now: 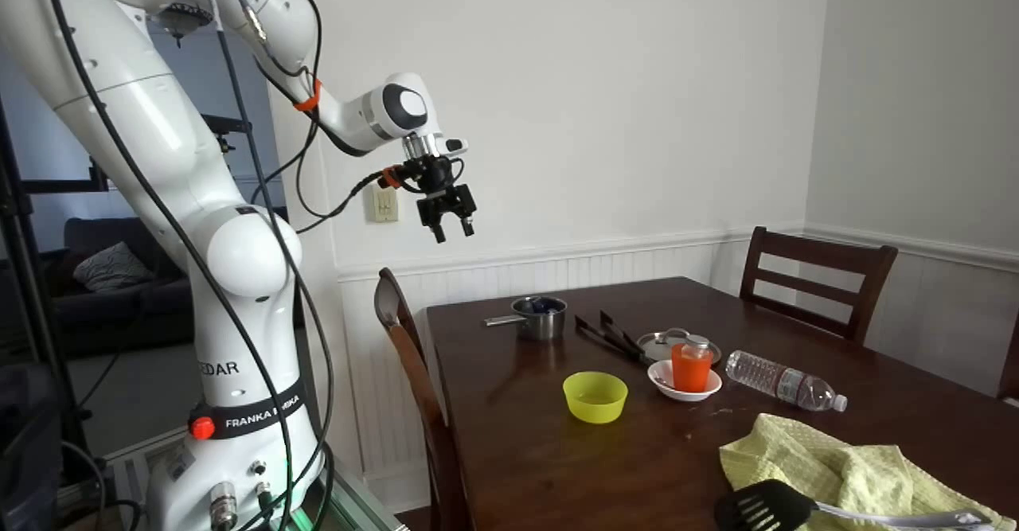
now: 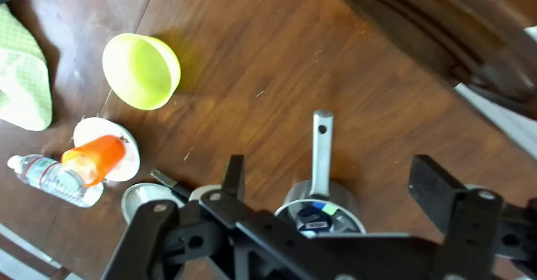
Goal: Pick up the object from the silver pot and put it in the yellow bowl
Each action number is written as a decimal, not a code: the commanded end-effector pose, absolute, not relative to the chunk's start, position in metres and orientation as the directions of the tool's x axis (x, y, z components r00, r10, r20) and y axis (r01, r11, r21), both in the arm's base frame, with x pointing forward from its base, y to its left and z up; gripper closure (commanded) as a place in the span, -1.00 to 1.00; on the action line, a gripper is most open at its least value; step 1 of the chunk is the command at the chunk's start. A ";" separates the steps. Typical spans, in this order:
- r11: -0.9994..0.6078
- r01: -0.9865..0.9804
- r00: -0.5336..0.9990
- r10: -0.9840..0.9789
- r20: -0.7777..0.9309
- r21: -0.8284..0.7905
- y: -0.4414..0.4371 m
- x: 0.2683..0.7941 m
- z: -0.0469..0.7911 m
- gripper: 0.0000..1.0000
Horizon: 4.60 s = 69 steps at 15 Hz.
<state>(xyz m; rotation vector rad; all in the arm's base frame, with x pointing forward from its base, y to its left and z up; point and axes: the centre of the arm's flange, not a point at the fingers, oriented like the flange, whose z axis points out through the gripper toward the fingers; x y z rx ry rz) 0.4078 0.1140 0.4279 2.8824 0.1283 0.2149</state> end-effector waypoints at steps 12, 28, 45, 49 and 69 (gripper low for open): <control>-0.992 -0.005 0.972 0.025 0.235 0.128 0.071 0.609 0.337 -1.00; -0.977 0.196 0.949 0.211 0.236 0.085 0.095 0.711 0.224 -1.00; -0.985 0.153 0.975 0.164 0.151 0.079 0.104 0.716 0.207 0.43; -0.982 0.169 0.979 0.177 0.104 0.080 0.113 0.713 0.199 0.97; -0.929 -0.355 0.923 -0.329 0.201 0.110 0.003 0.559 0.296 0.77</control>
